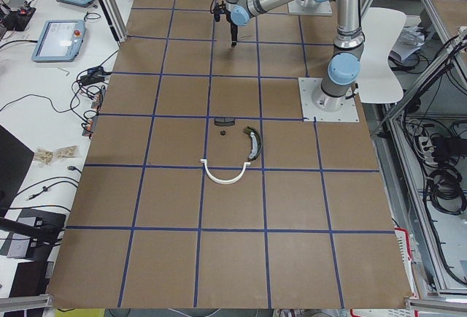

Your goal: Place bearing gear from tray to pile

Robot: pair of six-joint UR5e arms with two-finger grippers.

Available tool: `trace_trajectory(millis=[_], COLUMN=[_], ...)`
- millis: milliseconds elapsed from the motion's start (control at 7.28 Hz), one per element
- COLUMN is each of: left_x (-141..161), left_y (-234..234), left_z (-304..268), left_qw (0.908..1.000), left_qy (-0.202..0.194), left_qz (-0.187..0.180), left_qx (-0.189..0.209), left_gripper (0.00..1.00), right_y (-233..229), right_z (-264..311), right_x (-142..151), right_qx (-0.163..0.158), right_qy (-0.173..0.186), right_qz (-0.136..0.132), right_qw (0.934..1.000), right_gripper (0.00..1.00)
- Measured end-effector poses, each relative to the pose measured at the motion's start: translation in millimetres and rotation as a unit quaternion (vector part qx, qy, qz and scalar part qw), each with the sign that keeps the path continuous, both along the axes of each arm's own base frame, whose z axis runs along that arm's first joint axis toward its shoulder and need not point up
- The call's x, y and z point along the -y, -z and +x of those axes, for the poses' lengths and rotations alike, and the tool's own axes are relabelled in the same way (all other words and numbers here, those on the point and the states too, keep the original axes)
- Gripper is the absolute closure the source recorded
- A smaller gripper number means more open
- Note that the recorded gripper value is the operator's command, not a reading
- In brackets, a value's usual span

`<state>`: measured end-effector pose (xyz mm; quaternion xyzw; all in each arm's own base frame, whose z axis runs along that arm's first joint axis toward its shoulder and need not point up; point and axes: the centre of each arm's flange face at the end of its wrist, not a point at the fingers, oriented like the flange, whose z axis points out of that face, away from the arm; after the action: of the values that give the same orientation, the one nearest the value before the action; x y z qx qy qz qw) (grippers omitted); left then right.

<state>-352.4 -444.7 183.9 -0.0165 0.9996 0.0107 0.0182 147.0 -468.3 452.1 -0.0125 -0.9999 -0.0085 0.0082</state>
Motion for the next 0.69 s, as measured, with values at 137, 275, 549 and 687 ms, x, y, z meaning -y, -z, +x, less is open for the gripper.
trace_trajectory(millis=[137,275,549,687], left_x=[-0.3,-0.3,-0.1,0.1], left_y=[7.9,12.6,14.4,14.2], left_z=[-1.5,-2.3,-2.9,-3.0], left_qw=[1.0000,1.0000,0.9999,0.9999], left_qy=[0.003,0.006,0.010,0.010], left_qz=[0.003,0.006,0.006,0.006], left_qx=[0.001,0.003,0.003,0.003], left_gripper=[0.31,0.70,1.00,1.00], right_y=[-2.9,-5.5,-6.4,-6.2], right_z=[-3.6,-5.1,-4.9,-4.9], right_x=[-0.1,-1.2,-4.0,-4.9], right_qx=[-0.003,-0.004,0.000,0.001], right_qy=[0.001,0.002,0.003,0.003], right_qz=[-0.003,-0.002,0.008,0.010], right_qw=[1.0000,1.0000,1.0000,0.9999], right_gripper=[0.00,0.00,0.00,0.00])
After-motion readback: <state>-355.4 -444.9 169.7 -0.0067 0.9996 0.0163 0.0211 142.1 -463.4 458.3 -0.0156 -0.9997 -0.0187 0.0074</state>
